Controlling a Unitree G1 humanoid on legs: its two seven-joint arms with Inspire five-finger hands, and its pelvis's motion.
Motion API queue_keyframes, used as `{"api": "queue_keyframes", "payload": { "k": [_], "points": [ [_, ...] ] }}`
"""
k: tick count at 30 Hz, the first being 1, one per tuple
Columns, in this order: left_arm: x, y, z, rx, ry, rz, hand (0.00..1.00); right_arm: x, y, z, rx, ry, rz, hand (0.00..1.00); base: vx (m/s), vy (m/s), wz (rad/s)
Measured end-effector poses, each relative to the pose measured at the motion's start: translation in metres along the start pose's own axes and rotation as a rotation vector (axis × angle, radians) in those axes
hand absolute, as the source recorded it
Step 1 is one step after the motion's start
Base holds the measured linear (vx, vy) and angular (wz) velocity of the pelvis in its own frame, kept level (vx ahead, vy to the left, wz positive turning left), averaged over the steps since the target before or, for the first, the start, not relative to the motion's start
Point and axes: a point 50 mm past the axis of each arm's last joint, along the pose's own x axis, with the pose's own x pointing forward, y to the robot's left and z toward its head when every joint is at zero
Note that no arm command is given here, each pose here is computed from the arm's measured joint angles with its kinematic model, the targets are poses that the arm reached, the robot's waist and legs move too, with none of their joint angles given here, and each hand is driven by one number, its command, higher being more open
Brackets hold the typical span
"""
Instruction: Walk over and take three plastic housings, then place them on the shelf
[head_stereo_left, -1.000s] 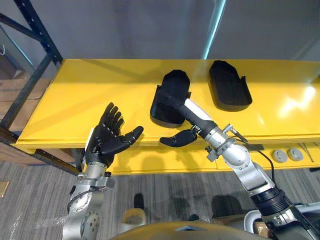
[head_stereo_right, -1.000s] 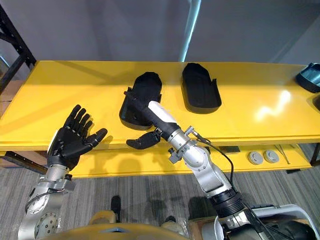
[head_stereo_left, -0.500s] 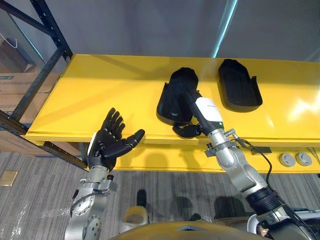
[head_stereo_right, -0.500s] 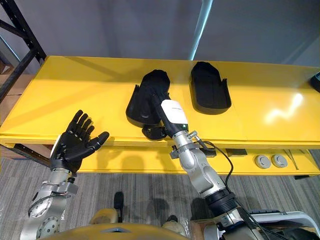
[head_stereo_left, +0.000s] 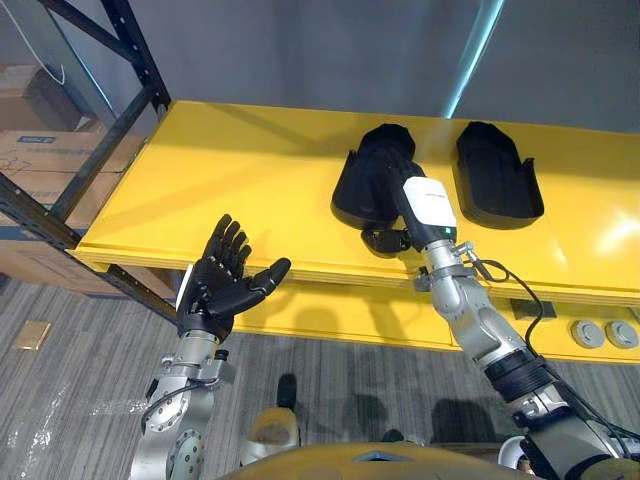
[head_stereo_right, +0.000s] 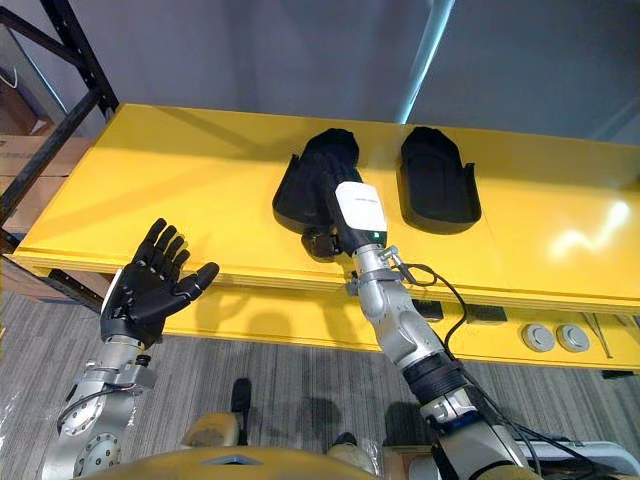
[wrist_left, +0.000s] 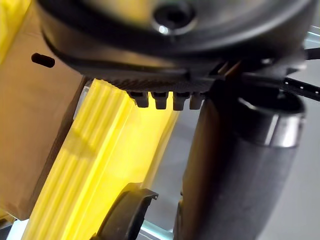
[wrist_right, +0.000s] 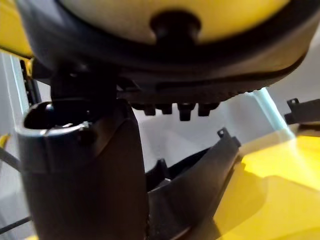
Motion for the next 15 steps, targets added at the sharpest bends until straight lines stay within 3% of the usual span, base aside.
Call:
{"api": "queue_keyframes", "payload": {
  "k": [15],
  "points": [
    [0.000,-0.001,0.001,0.000,-0.015,-0.007,1.00,0.022,-0.019,-0.011,-0.039,0.002,-0.099,1.00,-0.01,-0.009,0.04]
  ]
}}
